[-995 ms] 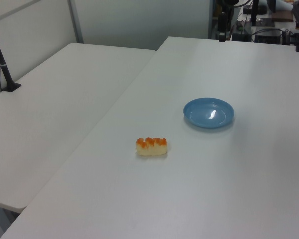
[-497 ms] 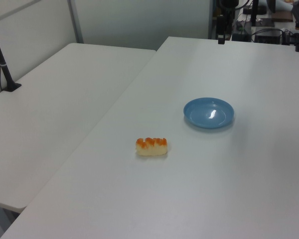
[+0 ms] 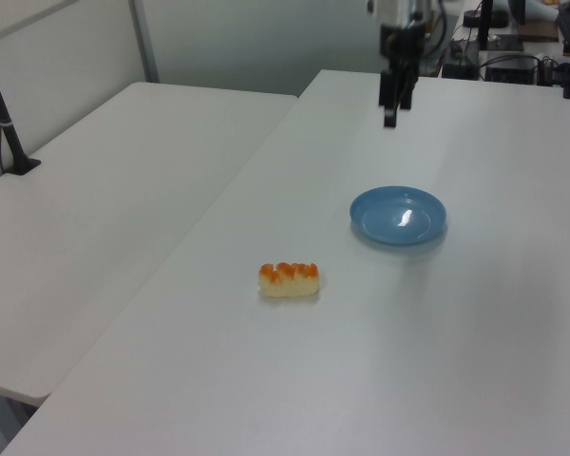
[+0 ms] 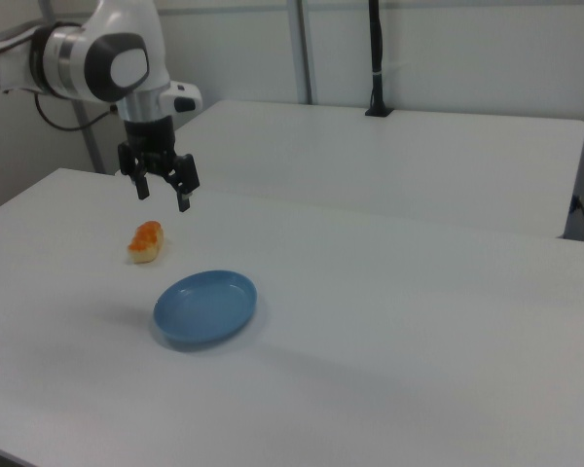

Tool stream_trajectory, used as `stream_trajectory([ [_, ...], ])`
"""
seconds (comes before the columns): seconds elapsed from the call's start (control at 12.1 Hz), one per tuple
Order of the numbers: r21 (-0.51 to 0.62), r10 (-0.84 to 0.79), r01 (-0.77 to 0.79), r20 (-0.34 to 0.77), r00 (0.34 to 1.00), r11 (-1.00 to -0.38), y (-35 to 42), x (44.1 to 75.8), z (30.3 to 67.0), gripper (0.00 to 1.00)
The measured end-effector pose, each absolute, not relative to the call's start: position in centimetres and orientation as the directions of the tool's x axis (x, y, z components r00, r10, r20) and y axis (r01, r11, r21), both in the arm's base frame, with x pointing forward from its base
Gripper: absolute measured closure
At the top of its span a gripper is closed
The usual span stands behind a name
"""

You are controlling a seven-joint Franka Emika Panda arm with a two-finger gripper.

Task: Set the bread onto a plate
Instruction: 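Move the open gripper over the glazed bread roll and lower it, then close the gripper on the bread roll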

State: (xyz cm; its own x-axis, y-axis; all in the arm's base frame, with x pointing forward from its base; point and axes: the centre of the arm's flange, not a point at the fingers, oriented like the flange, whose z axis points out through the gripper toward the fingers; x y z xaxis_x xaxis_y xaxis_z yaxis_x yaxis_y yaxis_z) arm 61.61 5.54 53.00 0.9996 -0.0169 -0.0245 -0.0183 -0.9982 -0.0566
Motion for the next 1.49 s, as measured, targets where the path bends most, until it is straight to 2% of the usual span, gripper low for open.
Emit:
stream_trajectory([
  [0.17,-0.052,0.058,0.057,-0.026,0.998,-0.997,10.6,63.5,49.4,0.0],
  [0.33,-0.046,0.135,0.134,-0.024,0.991,-0.99,14.8,64.7,47.5,0.0],
  [0.58,-0.003,0.218,0.218,-0.012,0.976,-0.976,18.3,66.3,45.8,0.0],
  [0.91,0.068,0.302,0.297,0.069,0.951,-0.952,22.1,68.2,44.4,0.0],
  [1.24,0.09,0.349,0.34,0.127,0.928,-0.936,25.7,70.2,42.2,0.0],
  [1.49,0.057,0.302,0.296,0.15,0.942,-0.953,28.0,70.6,38.7,0.0],
])
